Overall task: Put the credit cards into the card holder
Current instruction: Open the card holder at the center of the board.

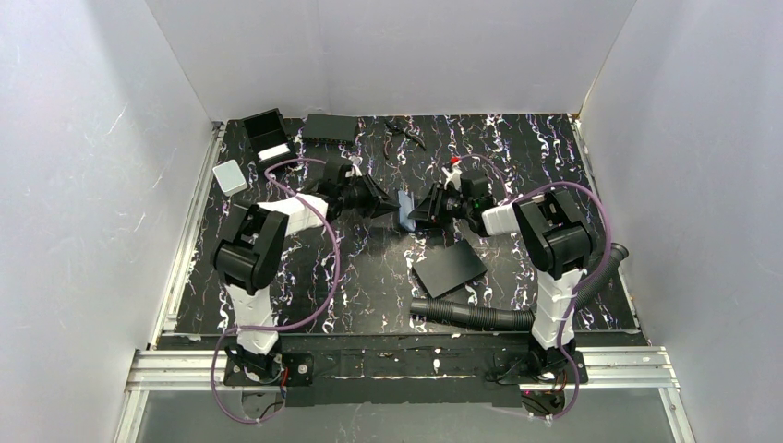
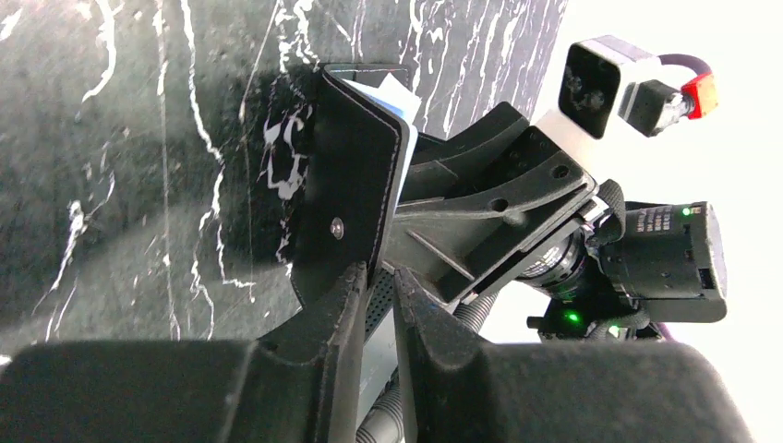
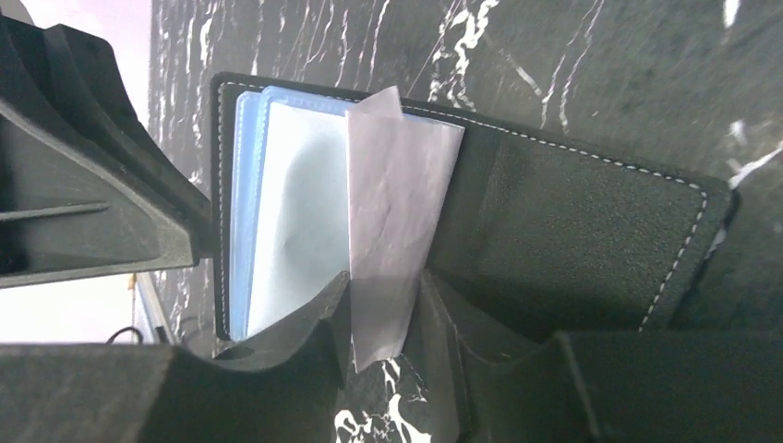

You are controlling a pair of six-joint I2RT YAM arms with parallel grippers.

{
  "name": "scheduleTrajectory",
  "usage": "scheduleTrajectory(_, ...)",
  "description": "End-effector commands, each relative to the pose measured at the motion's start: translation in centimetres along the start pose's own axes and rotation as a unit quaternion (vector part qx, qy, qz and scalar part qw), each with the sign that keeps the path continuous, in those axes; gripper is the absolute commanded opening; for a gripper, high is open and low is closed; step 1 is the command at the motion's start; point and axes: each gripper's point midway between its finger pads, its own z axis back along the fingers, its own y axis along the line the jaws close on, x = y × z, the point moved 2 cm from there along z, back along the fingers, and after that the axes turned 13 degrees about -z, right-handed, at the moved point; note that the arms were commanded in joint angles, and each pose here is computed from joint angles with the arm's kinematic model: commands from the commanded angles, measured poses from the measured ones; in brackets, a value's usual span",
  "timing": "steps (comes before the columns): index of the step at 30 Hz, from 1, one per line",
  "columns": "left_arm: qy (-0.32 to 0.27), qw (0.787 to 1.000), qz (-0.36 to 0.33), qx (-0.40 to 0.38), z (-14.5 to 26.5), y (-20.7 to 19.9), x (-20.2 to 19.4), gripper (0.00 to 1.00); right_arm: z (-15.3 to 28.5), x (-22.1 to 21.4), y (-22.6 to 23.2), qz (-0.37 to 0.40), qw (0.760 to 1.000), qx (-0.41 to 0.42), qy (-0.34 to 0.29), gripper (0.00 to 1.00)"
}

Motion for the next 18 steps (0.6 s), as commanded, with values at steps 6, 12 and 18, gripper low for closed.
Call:
scheduleTrajectory(6,0.005,0.999,-0.03,0.034,1.9,-0.6,-1.0,0.12,0.3,-2.6,-0.1,-0.033,0.999,-0.003,0.024,0.52)
scheduleTrajectory(12,0.036,0.996,-0.044,0.063,0.5,0.1,-1.8,0.12,0.2,-2.5,0.0,-0.034,0.999,-0.002,0.027,0.52)
scheduleTrajectory(18,0.04,0.995,-0.053,0.07,0.0,-0.2,-1.8,0.13,0.2,-2.5,0.2,-0.032,0.999,0.001,0.029,0.52)
